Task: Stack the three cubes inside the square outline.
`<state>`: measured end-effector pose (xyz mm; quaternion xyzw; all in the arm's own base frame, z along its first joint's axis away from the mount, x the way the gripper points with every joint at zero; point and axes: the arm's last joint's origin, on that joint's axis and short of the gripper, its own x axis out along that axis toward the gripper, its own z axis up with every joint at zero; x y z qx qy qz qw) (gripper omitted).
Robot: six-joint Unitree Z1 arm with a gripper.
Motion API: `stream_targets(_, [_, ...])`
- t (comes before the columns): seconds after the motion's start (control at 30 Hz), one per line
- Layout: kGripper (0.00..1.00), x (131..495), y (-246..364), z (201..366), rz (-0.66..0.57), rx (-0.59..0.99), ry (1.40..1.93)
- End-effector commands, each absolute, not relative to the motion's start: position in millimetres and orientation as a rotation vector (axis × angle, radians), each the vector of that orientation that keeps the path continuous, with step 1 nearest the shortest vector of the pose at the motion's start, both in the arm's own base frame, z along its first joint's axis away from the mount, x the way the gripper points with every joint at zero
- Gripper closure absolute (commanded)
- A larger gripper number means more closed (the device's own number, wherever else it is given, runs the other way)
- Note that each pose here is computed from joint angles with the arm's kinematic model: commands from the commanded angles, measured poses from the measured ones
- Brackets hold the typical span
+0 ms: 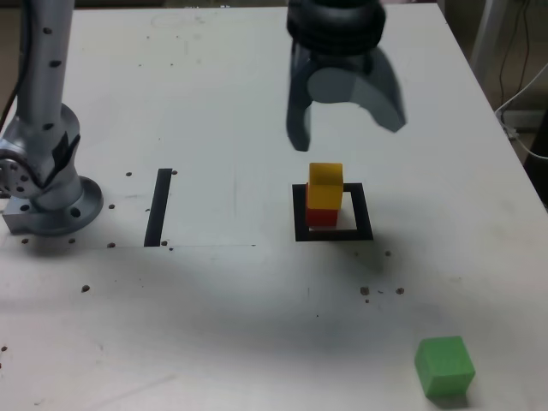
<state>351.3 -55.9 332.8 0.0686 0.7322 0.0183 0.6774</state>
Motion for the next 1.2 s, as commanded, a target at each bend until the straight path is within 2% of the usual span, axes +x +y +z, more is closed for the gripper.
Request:
stream_targets(0.0, [0.01,358.1,-65.9,331.4,0.018,0.161,1.663])
stream_targets(0.37, [0.01,376.6,-119.1,316.0,-0.014,0.096,1.688])
stream_targets(0.63, [0.01,381.8,-162.7,297.8,-0.026,0.039,1.725])
stream_targets(0.97, [0.01,388.9,-199.9,282.3,-0.031,0.009,1.729])
stream_targets(1.17, [0.01,400.7,-217.8,265.3,-0.053,-0.003,1.740])
